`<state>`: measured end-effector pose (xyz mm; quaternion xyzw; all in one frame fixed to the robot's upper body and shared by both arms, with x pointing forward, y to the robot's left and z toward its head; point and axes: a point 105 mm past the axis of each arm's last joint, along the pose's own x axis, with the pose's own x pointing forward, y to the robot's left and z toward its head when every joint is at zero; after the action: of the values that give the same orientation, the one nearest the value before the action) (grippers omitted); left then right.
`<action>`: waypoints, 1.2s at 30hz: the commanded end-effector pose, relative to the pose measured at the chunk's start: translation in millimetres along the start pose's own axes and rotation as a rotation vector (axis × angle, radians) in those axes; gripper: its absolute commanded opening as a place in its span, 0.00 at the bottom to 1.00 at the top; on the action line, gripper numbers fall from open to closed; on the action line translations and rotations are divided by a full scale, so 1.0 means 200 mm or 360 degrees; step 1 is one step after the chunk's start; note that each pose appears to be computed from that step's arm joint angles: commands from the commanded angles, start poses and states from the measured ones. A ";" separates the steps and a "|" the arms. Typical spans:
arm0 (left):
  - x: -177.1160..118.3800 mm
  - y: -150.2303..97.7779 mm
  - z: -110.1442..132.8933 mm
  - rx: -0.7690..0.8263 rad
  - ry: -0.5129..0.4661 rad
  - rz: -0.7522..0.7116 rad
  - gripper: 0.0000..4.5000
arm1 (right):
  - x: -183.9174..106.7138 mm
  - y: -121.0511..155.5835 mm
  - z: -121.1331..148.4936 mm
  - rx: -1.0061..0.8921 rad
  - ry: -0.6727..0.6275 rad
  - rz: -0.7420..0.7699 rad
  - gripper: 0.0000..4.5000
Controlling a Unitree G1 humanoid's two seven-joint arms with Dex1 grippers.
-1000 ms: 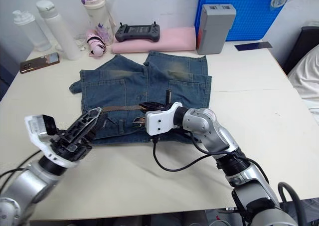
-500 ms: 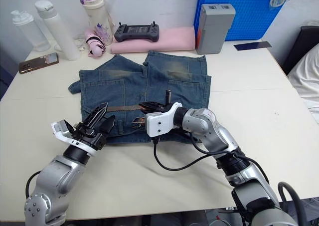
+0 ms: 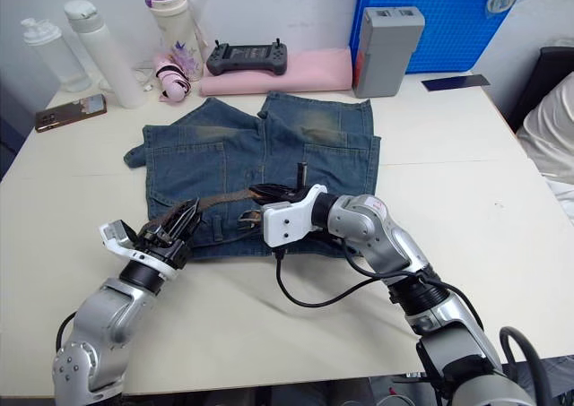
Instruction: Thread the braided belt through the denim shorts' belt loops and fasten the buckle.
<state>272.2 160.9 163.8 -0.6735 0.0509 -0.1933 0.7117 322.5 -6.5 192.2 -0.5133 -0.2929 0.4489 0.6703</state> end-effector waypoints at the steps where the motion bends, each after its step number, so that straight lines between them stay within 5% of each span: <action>1: 0.01 -0.04 0.01 -0.0012 -0.0008 -0.0070 0.00 | -0.01 -0.03 0.08 -0.0056 -0.0088 -0.0028 0.00; 4: 0.01 -0.05 0.01 -0.0021 -0.0012 -0.0087 0.00 | -0.01 -0.02 0.07 0.0035 -0.0072 -0.0014 0.00; 9: -0.03 -0.17 0.02 0.0098 -0.0011 -0.0257 0.00 | -0.03 -0.02 0.03 0.0273 -0.0006 -0.0025 0.48; 14: -0.16 -0.16 0.14 0.0315 -0.0112 -0.0160 0.00 | -0.10 -0.01 -0.04 0.0575 0.0067 0.0009 0.99; 23: -0.39 -0.10 0.43 0.0527 -0.0335 0.0019 0.00 | -0.18 -0.01 -0.07 0.0836 0.0069 0.0096 0.99; 36: -0.27 0.02 0.33 0.0479 -0.0127 0.0071 0.00 | -0.23 0.13 -0.04 0.1294 0.0072 0.0368 0.99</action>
<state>244.4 244.5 156.3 -0.5697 0.0039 -0.1530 0.8075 306.7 -48.4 160.7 -0.2472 -0.0118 0.5832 0.7737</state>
